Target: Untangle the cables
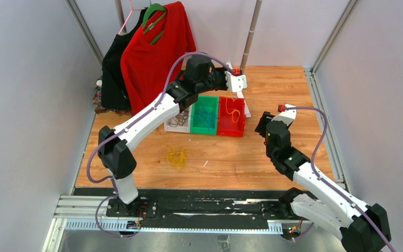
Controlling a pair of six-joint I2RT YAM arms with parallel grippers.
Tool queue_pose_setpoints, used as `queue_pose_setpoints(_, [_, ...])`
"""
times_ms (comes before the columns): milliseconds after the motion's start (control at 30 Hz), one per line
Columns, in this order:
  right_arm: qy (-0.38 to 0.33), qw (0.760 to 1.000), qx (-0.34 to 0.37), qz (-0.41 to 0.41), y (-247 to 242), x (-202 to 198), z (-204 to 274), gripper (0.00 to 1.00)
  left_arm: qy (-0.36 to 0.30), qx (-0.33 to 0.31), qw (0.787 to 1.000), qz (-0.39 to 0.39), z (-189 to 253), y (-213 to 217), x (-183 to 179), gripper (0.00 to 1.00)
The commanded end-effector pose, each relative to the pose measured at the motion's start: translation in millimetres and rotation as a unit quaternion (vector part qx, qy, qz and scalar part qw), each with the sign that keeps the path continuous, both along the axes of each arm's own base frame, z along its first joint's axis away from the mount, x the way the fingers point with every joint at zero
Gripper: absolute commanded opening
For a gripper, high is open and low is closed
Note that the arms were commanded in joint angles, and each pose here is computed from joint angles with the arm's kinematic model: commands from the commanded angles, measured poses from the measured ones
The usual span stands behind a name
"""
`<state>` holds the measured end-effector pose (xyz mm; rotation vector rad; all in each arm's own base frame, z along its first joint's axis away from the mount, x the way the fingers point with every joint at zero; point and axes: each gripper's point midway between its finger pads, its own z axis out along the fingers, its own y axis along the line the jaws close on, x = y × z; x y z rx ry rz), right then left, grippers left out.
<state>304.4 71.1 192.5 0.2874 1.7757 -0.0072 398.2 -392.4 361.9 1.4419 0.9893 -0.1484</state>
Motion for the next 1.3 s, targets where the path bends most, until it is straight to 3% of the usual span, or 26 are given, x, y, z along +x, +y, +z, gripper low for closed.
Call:
queue_pose_setpoints(0, [-0.001, 1.0, 0.011, -0.01, -5, -2, -3, 0.59, -0.039, 0.026, 0.998, 0.033, -19, -5, 20, 0.0])
queue_pose_setpoints(200, [-0.001, 1.0, 0.01, -0.014, -8, -3, -4, 0.59, 0.101, 0.029, 0.994, 0.016, -63, -16, 1, 0.0])
queue_pose_setpoints(367, [-0.011, 1.0, 0.017, -0.018, -12, -6, 0, 0.59, 0.248, 0.018, 0.968, 0.01, -105, -28, -28, 0.0])
queue_pose_setpoints(533, [-0.018, 0.999, 0.023, -0.023, -17, -8, 2, 0.59, 0.312, 0.054, 0.948, 0.015, -149, -30, -41, 0.0])
queue_pose_setpoints(800, [-0.016, 0.999, 0.026, -0.027, -20, -9, -1, 0.59, 0.203, 0.151, 0.961, 0.109, -205, -12, 10, 0.0])
queue_pose_setpoints(1267, [-0.001, 0.999, 0.04, -0.026, -18, -2, -16, 0.58, 0.11, 0.123, 0.977, 0.131, -198, -42, 69, 0.0])
